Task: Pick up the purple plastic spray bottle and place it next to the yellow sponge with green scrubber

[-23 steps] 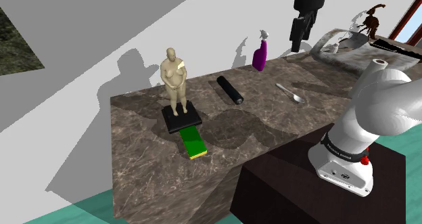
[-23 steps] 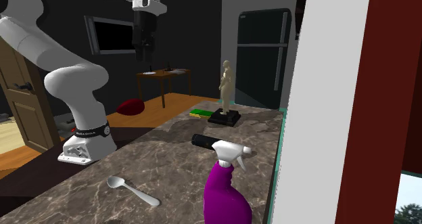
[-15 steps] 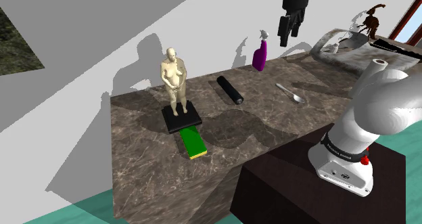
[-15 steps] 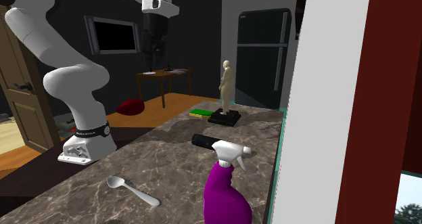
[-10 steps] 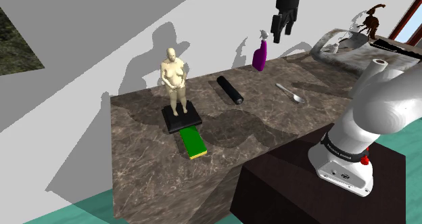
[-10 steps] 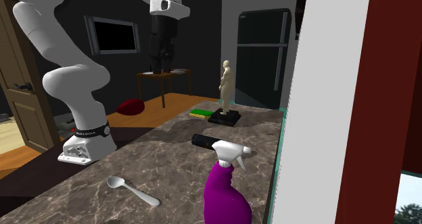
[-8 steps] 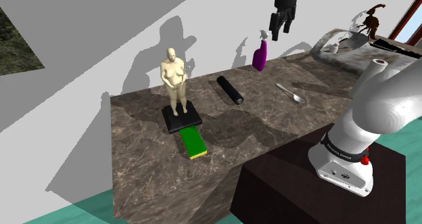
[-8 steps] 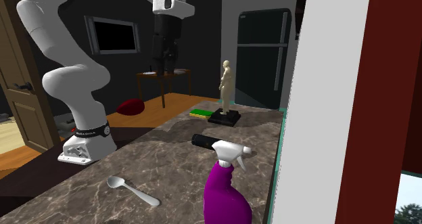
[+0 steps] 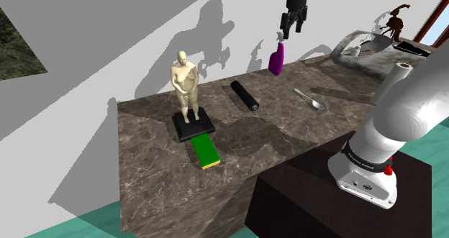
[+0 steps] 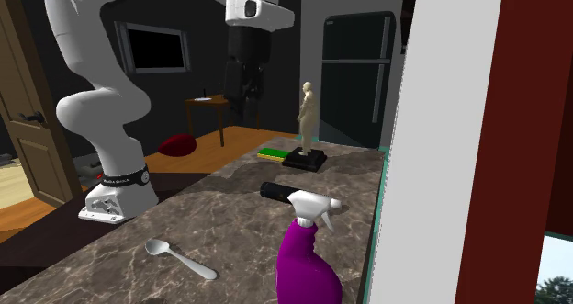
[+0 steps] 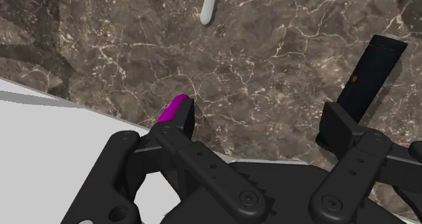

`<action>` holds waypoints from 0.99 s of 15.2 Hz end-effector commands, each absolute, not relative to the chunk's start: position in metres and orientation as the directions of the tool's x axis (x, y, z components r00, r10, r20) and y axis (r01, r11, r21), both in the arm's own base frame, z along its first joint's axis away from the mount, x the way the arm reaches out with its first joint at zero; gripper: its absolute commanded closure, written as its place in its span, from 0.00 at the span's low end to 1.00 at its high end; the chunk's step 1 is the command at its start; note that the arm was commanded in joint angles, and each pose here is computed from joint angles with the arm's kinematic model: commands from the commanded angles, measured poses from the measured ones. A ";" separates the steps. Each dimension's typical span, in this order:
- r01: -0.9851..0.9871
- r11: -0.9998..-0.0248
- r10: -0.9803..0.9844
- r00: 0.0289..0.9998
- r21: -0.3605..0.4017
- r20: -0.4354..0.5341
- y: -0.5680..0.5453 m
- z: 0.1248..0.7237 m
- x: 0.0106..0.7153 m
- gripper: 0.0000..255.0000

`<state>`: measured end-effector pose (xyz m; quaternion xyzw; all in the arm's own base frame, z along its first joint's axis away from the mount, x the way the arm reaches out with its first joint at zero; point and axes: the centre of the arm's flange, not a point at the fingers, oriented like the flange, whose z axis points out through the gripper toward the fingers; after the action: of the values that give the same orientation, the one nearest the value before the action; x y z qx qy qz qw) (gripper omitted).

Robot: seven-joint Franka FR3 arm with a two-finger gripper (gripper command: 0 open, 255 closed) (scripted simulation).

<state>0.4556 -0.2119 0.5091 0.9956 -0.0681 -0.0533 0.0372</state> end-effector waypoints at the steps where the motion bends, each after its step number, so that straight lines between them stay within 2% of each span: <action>1: -0.148 -0.986 -0.156 0.983 0.078 -0.098 -0.234 0.504 0.472 0.00; 15: -0.251 -0.967 -0.254 0.963 0.053 -0.085 -0.373 0.466 0.551 0.00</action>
<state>0.5491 -0.3693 0.4695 0.9907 -0.1266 -0.0461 0.0213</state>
